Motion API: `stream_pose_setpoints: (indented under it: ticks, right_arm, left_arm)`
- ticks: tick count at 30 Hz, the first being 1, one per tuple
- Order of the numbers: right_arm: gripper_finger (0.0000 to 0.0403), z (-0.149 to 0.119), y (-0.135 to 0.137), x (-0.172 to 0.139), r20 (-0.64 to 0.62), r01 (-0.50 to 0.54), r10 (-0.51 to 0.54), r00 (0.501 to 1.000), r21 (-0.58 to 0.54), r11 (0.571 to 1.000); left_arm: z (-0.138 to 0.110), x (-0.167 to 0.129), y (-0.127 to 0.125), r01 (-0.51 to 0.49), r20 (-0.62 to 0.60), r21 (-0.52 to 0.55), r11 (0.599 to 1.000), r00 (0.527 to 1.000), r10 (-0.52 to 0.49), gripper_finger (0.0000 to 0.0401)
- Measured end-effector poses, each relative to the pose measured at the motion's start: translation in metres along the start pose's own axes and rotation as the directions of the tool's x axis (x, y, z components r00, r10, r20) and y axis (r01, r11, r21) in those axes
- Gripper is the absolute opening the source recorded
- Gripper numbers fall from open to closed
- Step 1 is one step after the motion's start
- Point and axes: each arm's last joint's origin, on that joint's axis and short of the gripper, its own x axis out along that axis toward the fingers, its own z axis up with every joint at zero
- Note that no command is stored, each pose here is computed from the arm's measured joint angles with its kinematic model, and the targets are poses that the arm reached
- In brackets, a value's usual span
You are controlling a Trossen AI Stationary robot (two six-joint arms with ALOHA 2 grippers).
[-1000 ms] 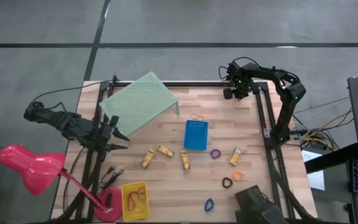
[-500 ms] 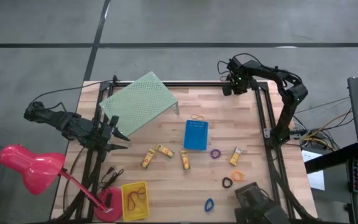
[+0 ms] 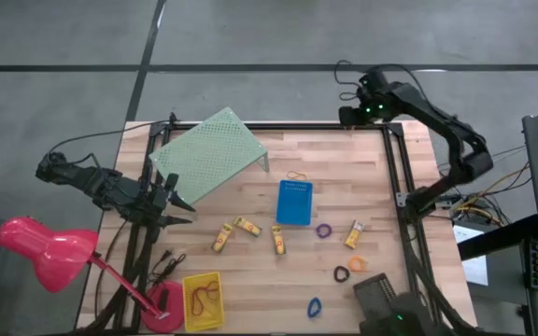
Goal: Pick & Place Office Desk Supplies
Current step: Put the yellow rubber band into the yellow basket
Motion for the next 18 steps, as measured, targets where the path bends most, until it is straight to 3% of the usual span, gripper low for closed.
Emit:
stream_pose_setpoints:
  ticks: [5, 10, 13, 18]
  right_arm:
    - [0.0008, -0.006, 0.015, -0.041, 0.158, -0.163, 0.173, 0.972, -0.076, 0.984]
    - [0.0008, -0.017, 0.033, -0.069, 0.271, -0.308, 0.36, 0.892, -0.217, 0.926]
    - [0.0008, -0.027, 0.046, -0.078, 0.301, -0.375, 0.474, 0.828, -0.33, 0.866]
    - [0.0008, -0.051, 0.065, -0.081, 0.252, -0.5, 0.667, 0.701, -0.493, 0.712]
  left_arm:
    - [0.0, 0.0, 0.0, 0.0, 0.0, 0.0, 1.0, 1.0, 0.0, 0.0154]
    - [0.0, 0.0, 0.0, 0.0, 0.0, 0.0, 1.0, 1.0, 0.0, 0.0154]
    - [0.0, 0.0, 0.0, 0.0, 0.0, 0.0, 1.0, 1.0, 0.0, 0.0154]
    - [0.0, 0.0, 0.0, 0.0, 0.0, 0.0, 1.0, 1.0, 0.0, 0.0154]
